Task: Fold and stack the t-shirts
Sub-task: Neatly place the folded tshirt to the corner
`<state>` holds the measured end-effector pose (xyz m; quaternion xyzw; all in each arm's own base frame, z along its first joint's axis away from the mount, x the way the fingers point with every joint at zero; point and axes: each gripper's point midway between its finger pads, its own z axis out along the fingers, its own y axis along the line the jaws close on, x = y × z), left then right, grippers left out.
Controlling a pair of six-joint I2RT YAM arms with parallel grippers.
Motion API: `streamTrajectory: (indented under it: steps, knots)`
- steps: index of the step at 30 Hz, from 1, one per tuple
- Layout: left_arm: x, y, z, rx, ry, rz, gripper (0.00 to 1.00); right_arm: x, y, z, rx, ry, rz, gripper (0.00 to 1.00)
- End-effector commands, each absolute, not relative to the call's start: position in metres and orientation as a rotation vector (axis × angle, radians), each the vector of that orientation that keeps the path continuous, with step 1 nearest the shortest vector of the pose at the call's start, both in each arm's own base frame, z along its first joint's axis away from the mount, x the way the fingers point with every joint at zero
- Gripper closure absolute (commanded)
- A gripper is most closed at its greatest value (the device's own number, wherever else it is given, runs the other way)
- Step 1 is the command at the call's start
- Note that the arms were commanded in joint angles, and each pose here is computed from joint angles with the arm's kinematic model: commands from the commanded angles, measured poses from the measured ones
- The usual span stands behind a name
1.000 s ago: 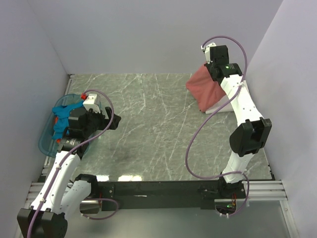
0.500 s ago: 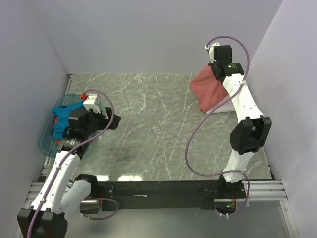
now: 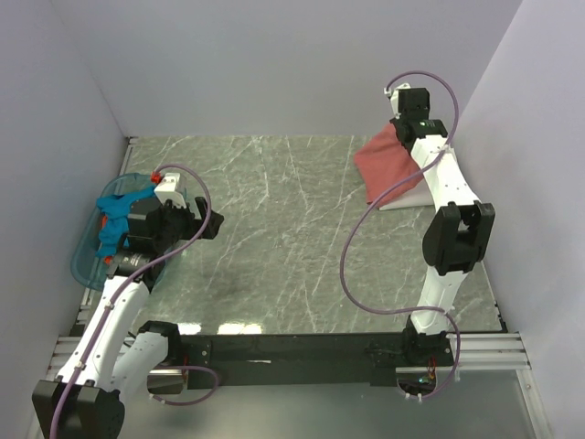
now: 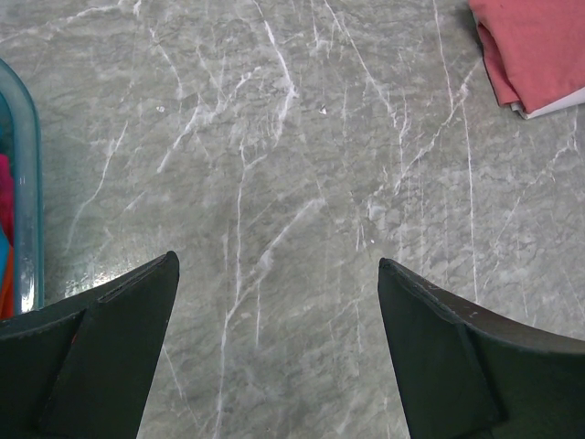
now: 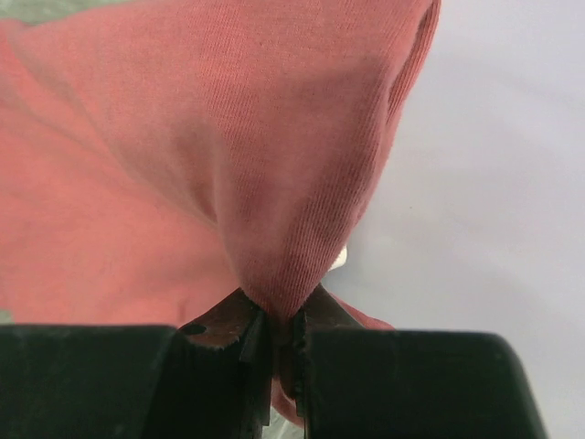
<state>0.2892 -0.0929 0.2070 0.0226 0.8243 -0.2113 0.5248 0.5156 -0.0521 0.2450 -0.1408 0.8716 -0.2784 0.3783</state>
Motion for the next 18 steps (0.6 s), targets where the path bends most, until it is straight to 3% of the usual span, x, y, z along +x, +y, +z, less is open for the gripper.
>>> streamTrajectory:
  steps: [1, 18]
  knots:
    - [0.293, -0.094, 0.211, 0.075, 1.947, -0.502, 0.05, 0.529, -0.074, 0.259, -0.278, 2.147, -0.78, 1.0]
    - [0.295, -0.093, 0.207, 0.071, 1.962, -0.496, 0.05, 0.538, -0.118, 0.211, -0.212, 2.212, -0.871, 1.0]
